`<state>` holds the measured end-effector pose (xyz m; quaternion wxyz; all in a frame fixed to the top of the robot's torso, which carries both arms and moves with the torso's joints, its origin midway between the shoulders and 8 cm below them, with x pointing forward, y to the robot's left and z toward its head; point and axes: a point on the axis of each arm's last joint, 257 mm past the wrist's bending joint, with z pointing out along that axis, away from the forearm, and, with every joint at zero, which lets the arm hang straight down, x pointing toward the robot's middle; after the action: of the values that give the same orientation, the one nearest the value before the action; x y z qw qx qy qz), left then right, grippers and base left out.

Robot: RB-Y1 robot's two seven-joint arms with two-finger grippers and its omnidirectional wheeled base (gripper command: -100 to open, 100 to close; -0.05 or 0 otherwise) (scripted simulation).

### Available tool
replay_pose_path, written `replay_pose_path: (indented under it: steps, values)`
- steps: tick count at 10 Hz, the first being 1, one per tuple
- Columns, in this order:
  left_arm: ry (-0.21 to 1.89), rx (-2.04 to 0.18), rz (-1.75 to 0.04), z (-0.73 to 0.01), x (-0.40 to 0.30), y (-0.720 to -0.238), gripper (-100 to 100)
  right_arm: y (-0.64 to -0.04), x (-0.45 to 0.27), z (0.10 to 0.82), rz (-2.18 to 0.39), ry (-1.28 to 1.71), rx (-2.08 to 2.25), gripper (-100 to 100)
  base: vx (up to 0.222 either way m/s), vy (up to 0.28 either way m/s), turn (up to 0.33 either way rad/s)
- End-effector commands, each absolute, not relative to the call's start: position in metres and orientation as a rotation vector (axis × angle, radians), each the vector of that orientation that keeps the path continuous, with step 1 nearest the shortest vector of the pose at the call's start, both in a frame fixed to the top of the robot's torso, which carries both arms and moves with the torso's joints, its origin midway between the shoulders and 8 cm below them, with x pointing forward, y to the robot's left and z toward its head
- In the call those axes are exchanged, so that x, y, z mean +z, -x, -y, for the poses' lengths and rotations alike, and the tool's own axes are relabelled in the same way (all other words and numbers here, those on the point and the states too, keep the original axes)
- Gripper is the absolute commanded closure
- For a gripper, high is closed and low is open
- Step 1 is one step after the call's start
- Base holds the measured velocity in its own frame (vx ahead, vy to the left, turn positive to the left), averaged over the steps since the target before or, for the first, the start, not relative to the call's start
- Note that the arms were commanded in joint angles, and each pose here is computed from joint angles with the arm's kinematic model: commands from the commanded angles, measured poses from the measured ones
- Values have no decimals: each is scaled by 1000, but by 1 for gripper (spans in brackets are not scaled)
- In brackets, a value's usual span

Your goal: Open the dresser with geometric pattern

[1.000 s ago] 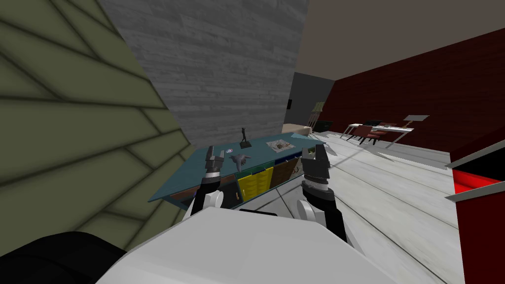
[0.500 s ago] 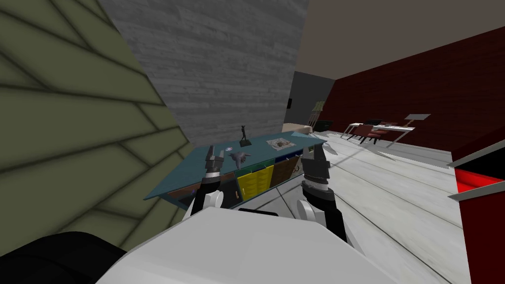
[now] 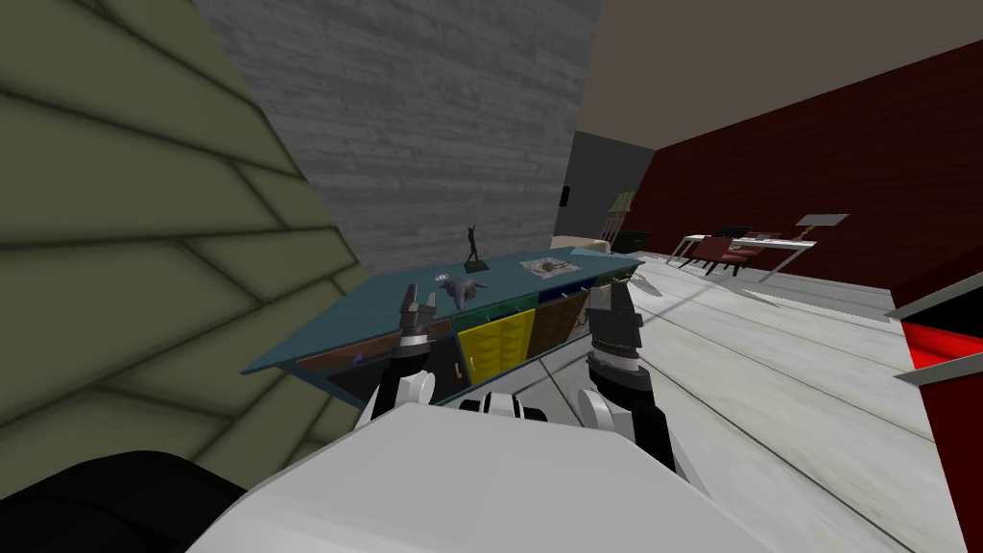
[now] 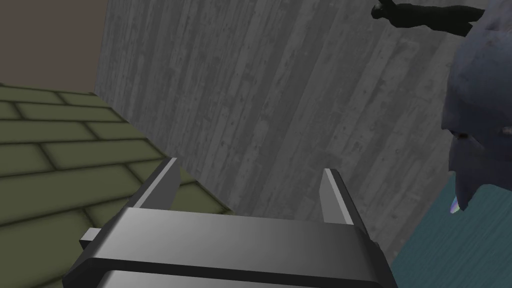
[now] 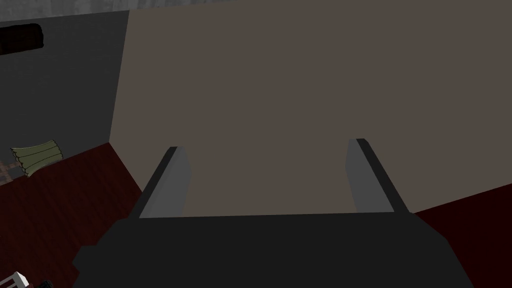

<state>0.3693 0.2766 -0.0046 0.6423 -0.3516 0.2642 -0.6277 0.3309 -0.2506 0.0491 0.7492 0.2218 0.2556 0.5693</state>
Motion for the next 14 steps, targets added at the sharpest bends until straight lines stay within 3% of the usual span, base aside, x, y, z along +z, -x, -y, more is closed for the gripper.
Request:
replay_pose_path:
  steps: [1, 14]
  values:
    - [769, -1433, -650, -274, -11, -371, -100, -331, 49, 251, -559, -485, 1244, 0, 22, -42, 19]
    - [776, -1470, -702, -292, -75, -374, -100, -331, 49, 251, -559, -485, 1244, 0, 44, -98, 36]
